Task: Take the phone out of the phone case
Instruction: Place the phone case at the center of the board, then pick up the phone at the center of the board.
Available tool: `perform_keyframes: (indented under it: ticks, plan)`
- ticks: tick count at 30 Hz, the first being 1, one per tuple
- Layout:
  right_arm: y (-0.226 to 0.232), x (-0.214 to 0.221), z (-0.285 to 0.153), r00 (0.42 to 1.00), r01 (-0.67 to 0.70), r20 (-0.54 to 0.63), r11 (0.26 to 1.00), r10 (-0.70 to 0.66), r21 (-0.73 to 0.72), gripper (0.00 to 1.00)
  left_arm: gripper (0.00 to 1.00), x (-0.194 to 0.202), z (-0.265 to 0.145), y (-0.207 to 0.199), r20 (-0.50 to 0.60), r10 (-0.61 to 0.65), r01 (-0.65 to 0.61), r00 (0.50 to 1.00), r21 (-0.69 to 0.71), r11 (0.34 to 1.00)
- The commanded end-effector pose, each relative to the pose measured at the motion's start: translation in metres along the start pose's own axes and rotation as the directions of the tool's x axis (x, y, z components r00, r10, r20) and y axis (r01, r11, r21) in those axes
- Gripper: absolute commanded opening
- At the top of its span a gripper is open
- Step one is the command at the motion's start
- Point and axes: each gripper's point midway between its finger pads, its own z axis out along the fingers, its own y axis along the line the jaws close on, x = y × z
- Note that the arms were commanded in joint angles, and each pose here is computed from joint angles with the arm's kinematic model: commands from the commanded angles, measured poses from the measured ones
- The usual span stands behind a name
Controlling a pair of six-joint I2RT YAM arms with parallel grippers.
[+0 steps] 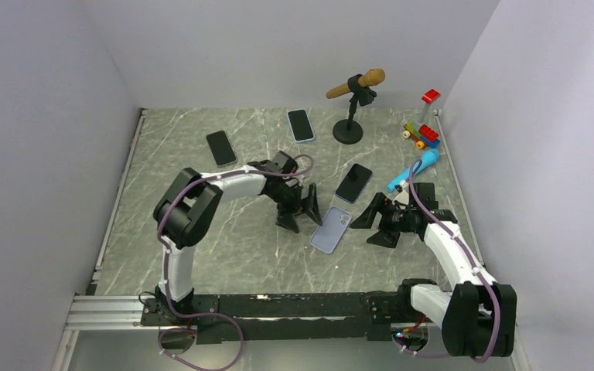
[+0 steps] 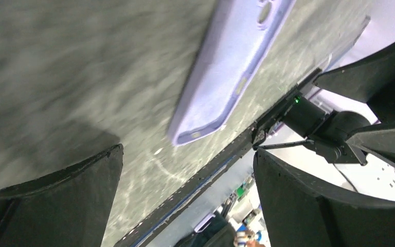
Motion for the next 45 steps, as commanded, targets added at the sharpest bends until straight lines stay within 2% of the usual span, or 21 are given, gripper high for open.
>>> perform_keyframes:
  ticks: [1, 6, 10, 13, 18, 22, 24, 29, 36, 41, 45]
  plan:
    - [0.011, -0.009, 0.006, 0.999, 0.033, 0.012, 0.996, -0.032, -0.078, 0.85, 0.99, -0.018, -0.051, 0.016, 0.158, 0.005, 0.003, 0.987, -0.051, 0.999]
    - [0.013, -0.015, 0.004, 0.999, 0.049, 0.006, 0.997, -0.049, -0.055, 0.87, 0.95, -0.05, -0.116, 0.058, 0.367, -0.036, 0.128, 0.929, -0.23, 0.965]
    - [0.029, -0.02, -0.008, 0.995, 0.101, 0.002, 0.992, -0.101, -0.077, 0.88, 0.97, -0.085, -0.172, 0.106, 0.503, -0.032, 0.287, 0.864, -0.439, 0.851]
    - [0.034, -0.034, -0.023, 0.986, 0.159, 0.048, 0.987, -0.158, -0.015, 0.99, 0.99, -0.118, -0.214, 0.138, 0.516, 0.009, 0.321, 0.856, -0.546, 0.774]
    - [0.039, -0.039, -0.036, 0.983, 0.175, 0.047, 0.984, -0.176, 0.029, 1.0, 0.99, -0.149, -0.244, 0.168, 0.541, -0.032, 0.376, 0.841, -0.541, 0.752]
    - [0.047, -0.034, -0.044, 0.983, 0.178, 0.029, 0.984, -0.179, 0.016, 1.0, 0.99, -0.181, -0.266, 0.18, 0.592, 0.028, 0.383, 0.806, -0.556, 0.737]
    - [0.047, -0.033, -0.043, 0.985, 0.168, 0.023, 0.986, -0.168, 0.012, 1.0, 0.99, -0.195, -0.272, 0.186, 0.616, 0.036, 0.399, 0.787, -0.553, 0.731]
    - [0.051, -0.037, -0.036, 0.991, 0.13, 0.012, 0.991, -0.13, -0.022, 1.0, 0.99, -0.217, -0.271, 0.204, 0.629, 0.015, 0.426, 0.777, -0.543, 0.724]
    - [0.066, -0.055, -0.044, 0.985, 0.167, 0.05, 0.986, -0.166, -0.018, 1.0, 0.99, -0.233, -0.264, 0.228, 0.634, 0.028, 0.425, 0.772, -0.549, 0.719]
    - [0.066, -0.057, -0.041, 0.986, 0.156, 0.068, 0.987, -0.153, -0.032, 1.0, 0.99, -0.241, -0.267, 0.241, 0.631, 0.052, 0.436, 0.774, -0.592, 0.678]
    - [0.065, -0.054, -0.041, 0.987, 0.143, 0.081, 0.989, -0.139, -0.037, 1.0, 0.99, -0.242, -0.257, 0.247, 0.627, 0.017, 0.453, 0.779, -0.581, 0.676]
